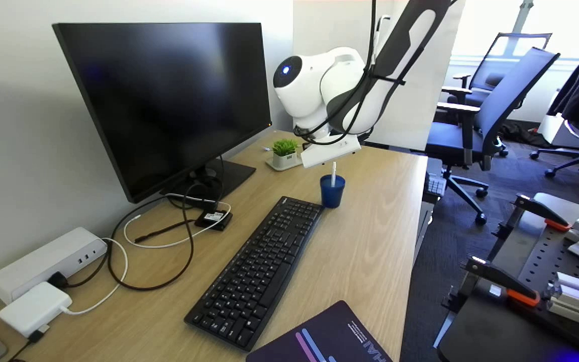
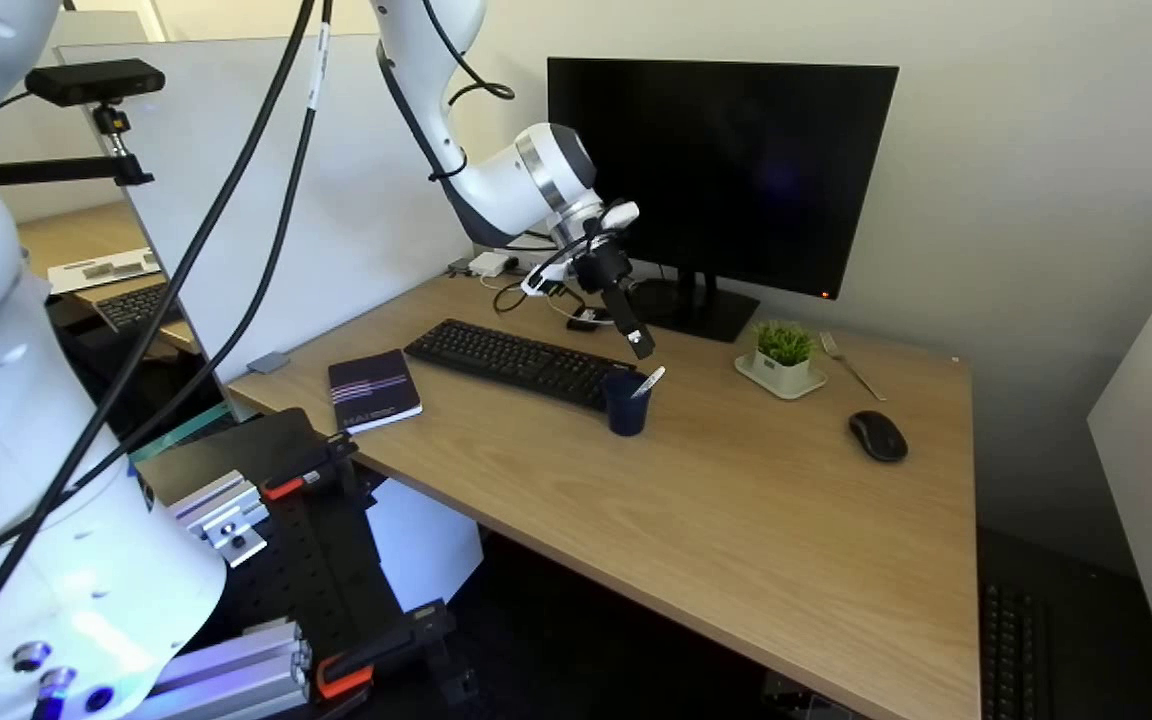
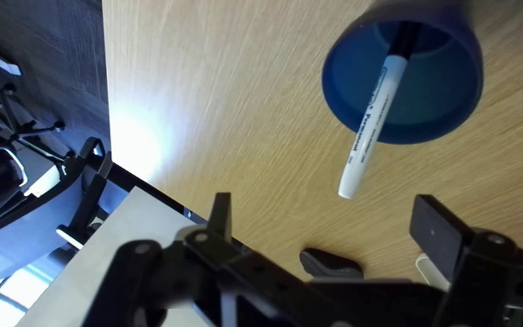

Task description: Place the marker on the desk

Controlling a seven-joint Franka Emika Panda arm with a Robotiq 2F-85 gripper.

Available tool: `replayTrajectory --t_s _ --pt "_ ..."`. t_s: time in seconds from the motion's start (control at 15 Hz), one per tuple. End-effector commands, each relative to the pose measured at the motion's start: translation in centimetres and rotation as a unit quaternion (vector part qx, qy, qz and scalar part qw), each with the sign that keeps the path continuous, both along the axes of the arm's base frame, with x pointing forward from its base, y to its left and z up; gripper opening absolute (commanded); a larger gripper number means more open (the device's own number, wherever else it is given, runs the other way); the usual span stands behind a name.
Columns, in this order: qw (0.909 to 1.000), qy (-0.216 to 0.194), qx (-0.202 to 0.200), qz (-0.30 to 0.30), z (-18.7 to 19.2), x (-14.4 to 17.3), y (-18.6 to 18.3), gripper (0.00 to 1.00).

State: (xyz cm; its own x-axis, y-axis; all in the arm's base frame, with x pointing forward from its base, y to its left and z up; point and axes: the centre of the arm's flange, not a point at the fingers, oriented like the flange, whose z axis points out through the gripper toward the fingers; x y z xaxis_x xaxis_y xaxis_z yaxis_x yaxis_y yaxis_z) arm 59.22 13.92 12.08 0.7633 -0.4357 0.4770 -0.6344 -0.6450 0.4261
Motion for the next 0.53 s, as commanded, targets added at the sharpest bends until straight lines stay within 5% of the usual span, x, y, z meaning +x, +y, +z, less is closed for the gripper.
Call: replayTrajectory --t_s 0.0,0.47 --pt "0.9998 -0.016 -0.015 -0.001 -0.8 0.7 0.2 1.0" --pt "0.999 -0.022 -0.038 0.007 -2.8 1.0 -0.8 1.0"
